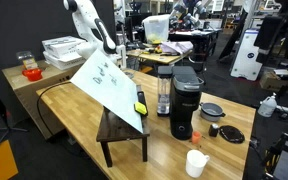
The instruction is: Place the lid on the small pot
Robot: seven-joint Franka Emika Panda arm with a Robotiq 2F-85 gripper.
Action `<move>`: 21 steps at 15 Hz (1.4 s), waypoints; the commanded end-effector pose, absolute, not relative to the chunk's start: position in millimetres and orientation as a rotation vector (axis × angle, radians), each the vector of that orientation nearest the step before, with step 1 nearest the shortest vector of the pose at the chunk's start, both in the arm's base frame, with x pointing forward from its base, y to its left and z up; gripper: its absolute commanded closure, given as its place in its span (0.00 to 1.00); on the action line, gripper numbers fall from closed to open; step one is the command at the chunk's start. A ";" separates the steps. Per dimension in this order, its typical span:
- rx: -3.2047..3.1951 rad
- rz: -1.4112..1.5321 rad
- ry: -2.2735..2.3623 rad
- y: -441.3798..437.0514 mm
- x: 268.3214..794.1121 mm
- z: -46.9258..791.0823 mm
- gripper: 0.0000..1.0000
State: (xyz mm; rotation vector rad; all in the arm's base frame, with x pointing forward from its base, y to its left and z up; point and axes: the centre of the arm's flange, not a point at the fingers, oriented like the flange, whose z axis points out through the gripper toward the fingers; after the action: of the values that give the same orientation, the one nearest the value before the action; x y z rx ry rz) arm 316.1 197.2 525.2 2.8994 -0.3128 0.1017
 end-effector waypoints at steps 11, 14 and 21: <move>2.857 -0.088 -0.449 141.7 336.4 438.4 0.00; 2.858 -0.120 -0.427 142.1 333.2 435.8 0.00; 2.867 -0.101 -0.442 142.1 334.9 437.8 0.00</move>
State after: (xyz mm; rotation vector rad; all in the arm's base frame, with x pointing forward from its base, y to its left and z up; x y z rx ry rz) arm 333.3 142.6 438.7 2.8597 -0.4338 -0.1080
